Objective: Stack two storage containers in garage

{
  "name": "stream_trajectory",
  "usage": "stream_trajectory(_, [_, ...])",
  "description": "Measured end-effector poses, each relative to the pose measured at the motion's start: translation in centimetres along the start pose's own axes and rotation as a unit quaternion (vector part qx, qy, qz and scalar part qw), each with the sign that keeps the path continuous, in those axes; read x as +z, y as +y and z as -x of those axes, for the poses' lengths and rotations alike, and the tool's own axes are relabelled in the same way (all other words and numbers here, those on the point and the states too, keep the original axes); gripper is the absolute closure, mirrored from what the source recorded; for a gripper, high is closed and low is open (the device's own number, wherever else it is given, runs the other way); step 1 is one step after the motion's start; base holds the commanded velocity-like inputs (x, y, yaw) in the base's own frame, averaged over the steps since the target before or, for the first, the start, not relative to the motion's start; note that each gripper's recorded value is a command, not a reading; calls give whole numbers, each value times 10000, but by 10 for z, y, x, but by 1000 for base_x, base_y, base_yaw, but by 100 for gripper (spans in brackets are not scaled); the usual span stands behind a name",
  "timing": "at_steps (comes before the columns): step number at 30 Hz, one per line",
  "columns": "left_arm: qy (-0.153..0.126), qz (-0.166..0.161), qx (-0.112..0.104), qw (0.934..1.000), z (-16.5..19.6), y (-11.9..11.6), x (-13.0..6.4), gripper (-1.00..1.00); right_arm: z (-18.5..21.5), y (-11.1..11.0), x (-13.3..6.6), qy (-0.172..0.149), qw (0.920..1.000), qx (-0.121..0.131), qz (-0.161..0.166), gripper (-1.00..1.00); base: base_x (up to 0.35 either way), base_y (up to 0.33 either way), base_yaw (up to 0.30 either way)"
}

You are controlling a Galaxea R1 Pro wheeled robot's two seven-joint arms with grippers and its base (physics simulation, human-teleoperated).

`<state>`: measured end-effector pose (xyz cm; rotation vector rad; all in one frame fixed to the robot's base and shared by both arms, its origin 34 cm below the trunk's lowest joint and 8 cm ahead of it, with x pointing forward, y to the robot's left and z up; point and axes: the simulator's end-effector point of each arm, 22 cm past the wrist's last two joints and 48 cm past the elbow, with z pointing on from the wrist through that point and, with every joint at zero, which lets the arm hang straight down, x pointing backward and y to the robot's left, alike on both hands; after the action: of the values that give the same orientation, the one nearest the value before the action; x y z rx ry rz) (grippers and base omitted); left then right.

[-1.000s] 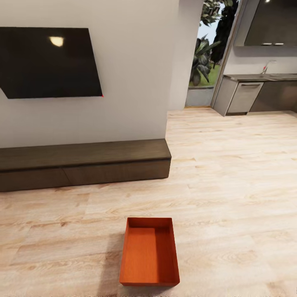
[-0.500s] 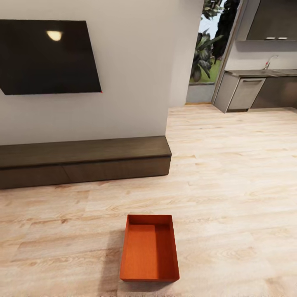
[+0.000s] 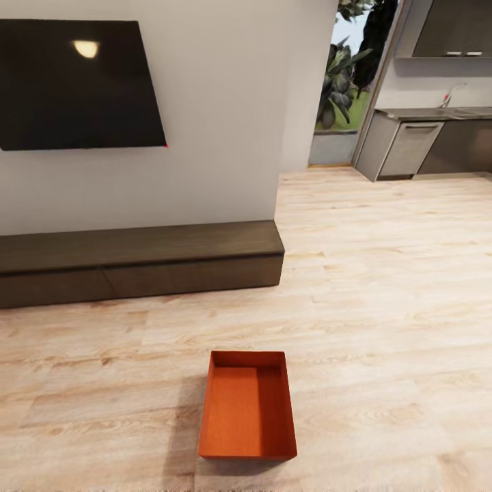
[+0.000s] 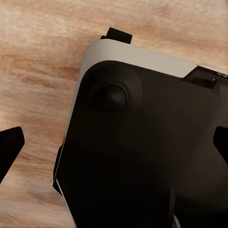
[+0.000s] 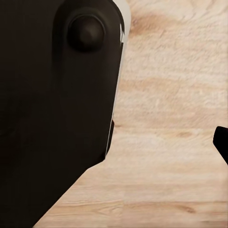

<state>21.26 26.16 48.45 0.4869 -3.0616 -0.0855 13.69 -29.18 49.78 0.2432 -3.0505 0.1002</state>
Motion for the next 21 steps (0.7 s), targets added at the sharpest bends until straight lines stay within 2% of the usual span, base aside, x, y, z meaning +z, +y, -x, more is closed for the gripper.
stream_trajectory(21, [161, 53, 8, 9999, -13, 4, 3, -100, -13, 3, 1, 154, 9999, -47, 55, -100, 0, 0, 0])
